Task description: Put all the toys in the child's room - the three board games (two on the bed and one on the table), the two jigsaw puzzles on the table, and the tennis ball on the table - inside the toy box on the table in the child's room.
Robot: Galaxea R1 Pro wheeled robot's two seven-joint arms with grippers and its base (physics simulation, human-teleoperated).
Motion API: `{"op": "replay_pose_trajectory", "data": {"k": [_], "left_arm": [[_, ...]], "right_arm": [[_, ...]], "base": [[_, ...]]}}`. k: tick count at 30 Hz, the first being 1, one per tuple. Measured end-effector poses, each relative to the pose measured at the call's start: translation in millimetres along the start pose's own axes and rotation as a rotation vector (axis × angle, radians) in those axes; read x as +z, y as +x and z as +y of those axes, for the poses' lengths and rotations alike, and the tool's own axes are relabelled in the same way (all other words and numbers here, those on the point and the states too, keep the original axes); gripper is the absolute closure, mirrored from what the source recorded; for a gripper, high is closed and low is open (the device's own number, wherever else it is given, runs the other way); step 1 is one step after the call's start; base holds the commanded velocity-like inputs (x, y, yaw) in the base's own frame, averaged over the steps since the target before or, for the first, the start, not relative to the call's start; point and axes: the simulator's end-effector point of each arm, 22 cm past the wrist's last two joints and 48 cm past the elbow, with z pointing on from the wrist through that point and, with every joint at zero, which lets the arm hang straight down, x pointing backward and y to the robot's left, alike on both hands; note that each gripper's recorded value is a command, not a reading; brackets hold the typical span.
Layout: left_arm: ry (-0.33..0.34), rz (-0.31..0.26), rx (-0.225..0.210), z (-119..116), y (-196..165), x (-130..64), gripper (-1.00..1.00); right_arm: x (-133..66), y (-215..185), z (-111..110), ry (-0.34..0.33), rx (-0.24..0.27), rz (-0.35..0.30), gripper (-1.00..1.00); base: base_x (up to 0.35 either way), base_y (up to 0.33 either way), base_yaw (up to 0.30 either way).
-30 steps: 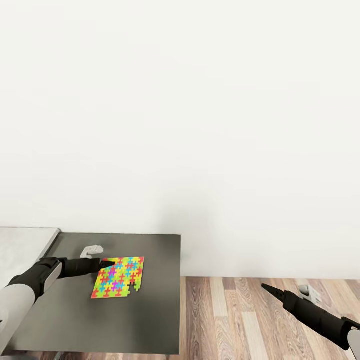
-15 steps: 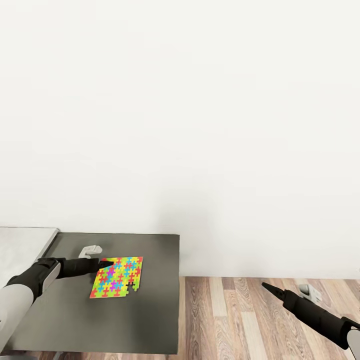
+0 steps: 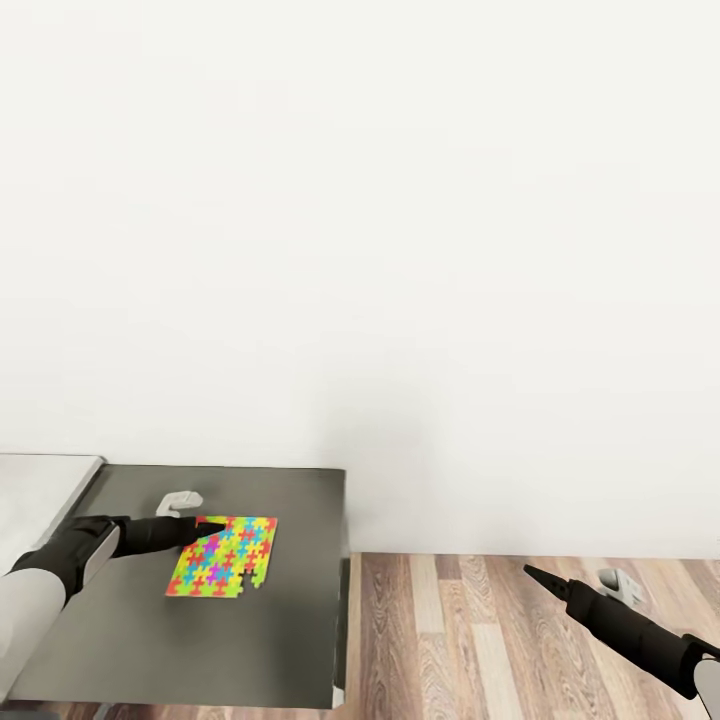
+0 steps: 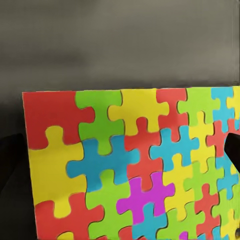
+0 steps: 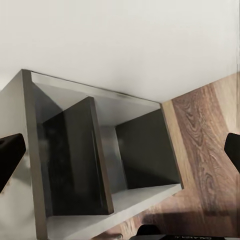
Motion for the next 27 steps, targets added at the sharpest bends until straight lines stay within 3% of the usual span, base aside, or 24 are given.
{"op": "replay_pose_trajectory", "data": {"k": [12,27], "left_arm": [[-0.003,0.001,0.003,2,0,-1.0,-1.0],[0.023,-0.008,-0.007,-11,-3,6.0,-1.0]], "right_arm": [[0.0,0,0,0.0,0.0,-0.001,-1.0],[0.2,0,0,0.001,0.0,0.0,-1.0]], "base": [[0.0,-0.174,0.0],[-0.059,-0.039,0.0]]}}
